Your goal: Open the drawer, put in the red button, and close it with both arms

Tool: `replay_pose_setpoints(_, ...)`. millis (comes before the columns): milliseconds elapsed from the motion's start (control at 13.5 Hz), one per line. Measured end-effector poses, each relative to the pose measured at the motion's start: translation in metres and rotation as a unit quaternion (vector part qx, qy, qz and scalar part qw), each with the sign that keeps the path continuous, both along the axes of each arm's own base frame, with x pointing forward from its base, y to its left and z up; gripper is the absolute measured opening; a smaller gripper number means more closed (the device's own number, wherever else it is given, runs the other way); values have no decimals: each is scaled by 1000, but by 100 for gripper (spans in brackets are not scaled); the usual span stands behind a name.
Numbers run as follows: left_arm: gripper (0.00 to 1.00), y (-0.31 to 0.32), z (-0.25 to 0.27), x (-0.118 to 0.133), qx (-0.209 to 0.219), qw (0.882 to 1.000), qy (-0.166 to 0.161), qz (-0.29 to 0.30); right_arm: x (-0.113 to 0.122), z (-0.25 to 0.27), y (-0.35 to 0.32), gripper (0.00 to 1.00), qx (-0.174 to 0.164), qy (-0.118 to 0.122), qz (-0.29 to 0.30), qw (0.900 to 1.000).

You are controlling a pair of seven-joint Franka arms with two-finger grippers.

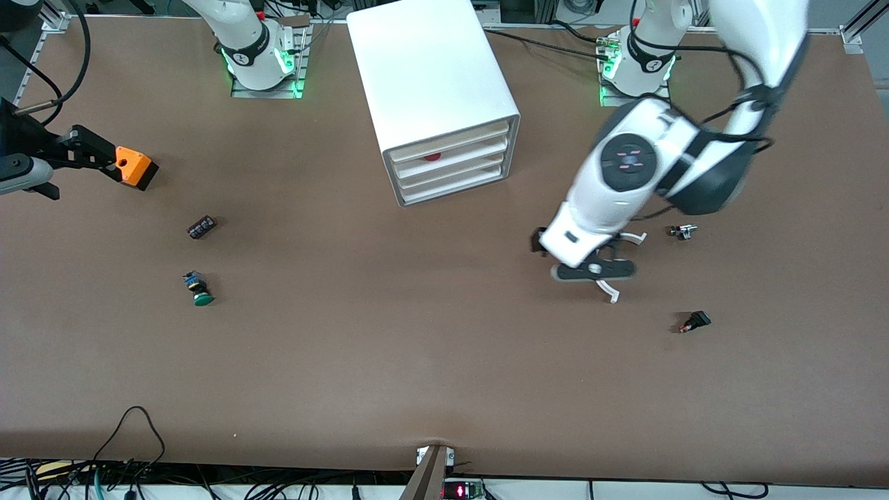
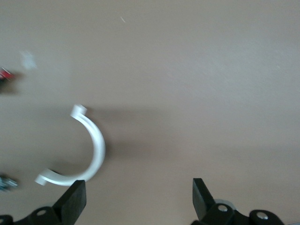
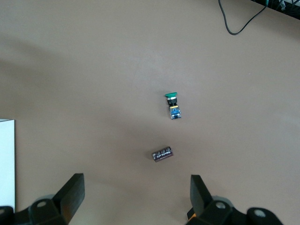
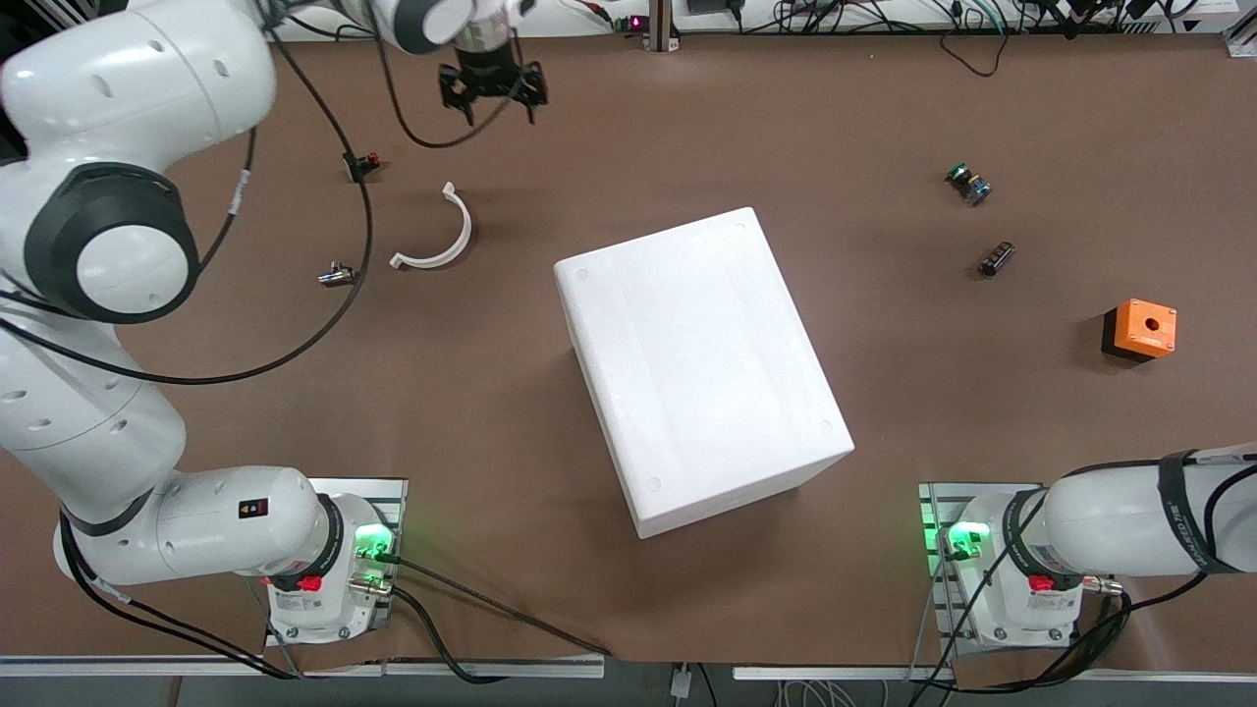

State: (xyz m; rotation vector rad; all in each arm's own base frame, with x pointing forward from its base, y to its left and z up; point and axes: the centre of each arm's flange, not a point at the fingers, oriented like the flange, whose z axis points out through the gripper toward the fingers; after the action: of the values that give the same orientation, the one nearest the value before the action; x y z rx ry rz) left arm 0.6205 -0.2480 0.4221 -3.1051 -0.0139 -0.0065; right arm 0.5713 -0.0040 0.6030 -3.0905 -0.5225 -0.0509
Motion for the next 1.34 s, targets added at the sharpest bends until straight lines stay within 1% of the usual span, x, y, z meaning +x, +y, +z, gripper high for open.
replay_pose_setpoints(149, 100, 57, 24, 14, 4, 999, -9, -32, 0, 0, 1, 100, 0, 0, 1, 1000)
replay_pose_setpoints(371, 100, 140, 52, 19, 1, 998, 10, -59, 0, 0, 1, 100, 0, 0, 1, 1000)
replay_pose_setpoints(520, 100, 194, 75, 18, -2, 997, 7, -72, 0, 0, 1, 100, 0, 0, 1, 1000)
replay_pose_setpoints(743, 100, 242, 112, -4, 16, 998, 22, -54, 0, 0, 1, 100, 0, 0, 1, 1000)
replay_pose_setpoints(1040, 100, 279, 154, -40, 7, 999, 48, -11, 0, 0, 1, 100, 0, 0, 1, 1000)
replay_pose_setpoints(1188, 100, 289, 162, -54, 4, 998, 66, -1, 0, 0, 2, 100, 0, 0, 1, 1000)
replay_pose_setpoints(1337, 100, 287, 174, -63, 1, 998, 68, -2, 0, 0, 1, 100, 0, 0, 1, 1000)
